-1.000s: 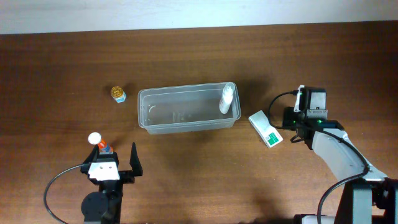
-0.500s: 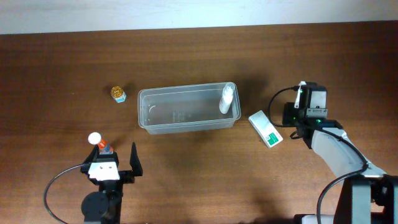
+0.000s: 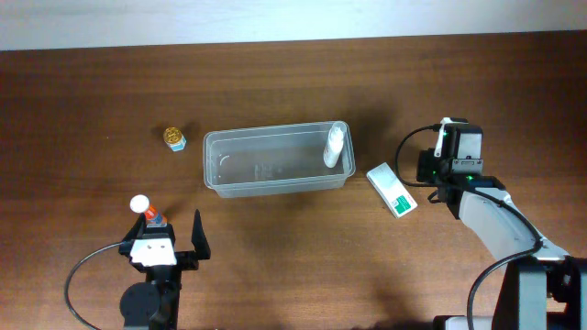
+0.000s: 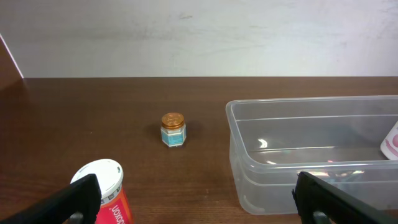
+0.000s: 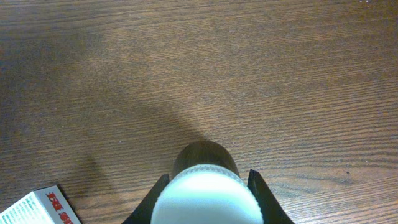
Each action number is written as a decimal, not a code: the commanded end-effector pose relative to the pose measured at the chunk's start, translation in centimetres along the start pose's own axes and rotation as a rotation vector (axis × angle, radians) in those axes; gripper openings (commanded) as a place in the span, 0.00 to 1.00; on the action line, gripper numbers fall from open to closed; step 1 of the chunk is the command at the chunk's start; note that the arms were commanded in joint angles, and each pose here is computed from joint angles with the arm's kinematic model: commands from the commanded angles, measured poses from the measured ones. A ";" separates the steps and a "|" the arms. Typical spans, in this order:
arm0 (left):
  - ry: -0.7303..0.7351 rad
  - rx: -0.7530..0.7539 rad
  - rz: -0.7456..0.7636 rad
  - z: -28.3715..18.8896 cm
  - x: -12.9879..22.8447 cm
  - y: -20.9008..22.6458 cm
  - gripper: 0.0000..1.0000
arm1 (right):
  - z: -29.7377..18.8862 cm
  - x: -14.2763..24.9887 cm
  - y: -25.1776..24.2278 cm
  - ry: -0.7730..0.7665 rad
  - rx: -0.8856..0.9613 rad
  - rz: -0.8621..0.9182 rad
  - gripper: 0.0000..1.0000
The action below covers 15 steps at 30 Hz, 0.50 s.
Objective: Pack container
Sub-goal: 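Grasp the small dark bottle by its white cap with the right gripper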
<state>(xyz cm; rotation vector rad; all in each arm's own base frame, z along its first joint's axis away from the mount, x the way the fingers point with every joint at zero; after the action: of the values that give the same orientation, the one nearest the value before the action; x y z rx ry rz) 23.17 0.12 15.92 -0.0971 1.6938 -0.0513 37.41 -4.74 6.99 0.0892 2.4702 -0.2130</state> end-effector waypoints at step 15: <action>0.004 0.004 0.004 0.1 0.3 0.0 0.99 | -7.5 -6.1 0.6 0.009 -0.119 0.053 0.17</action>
<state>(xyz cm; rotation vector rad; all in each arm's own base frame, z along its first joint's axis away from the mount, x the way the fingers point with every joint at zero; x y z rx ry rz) 23.17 0.12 15.92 -0.0971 1.6938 -0.0513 36.21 -3.79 11.34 0.0908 2.5966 -0.1357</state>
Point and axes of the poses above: each gripper's point midway between its finger pads, its own z axis out along the fingers, its own y axis along the line the jaws close on, x = y × z, the point moved 1 cm from there along -z, back along the fingers, and after that the axes turned 5 degrees about -z, right-handed, at the moved point
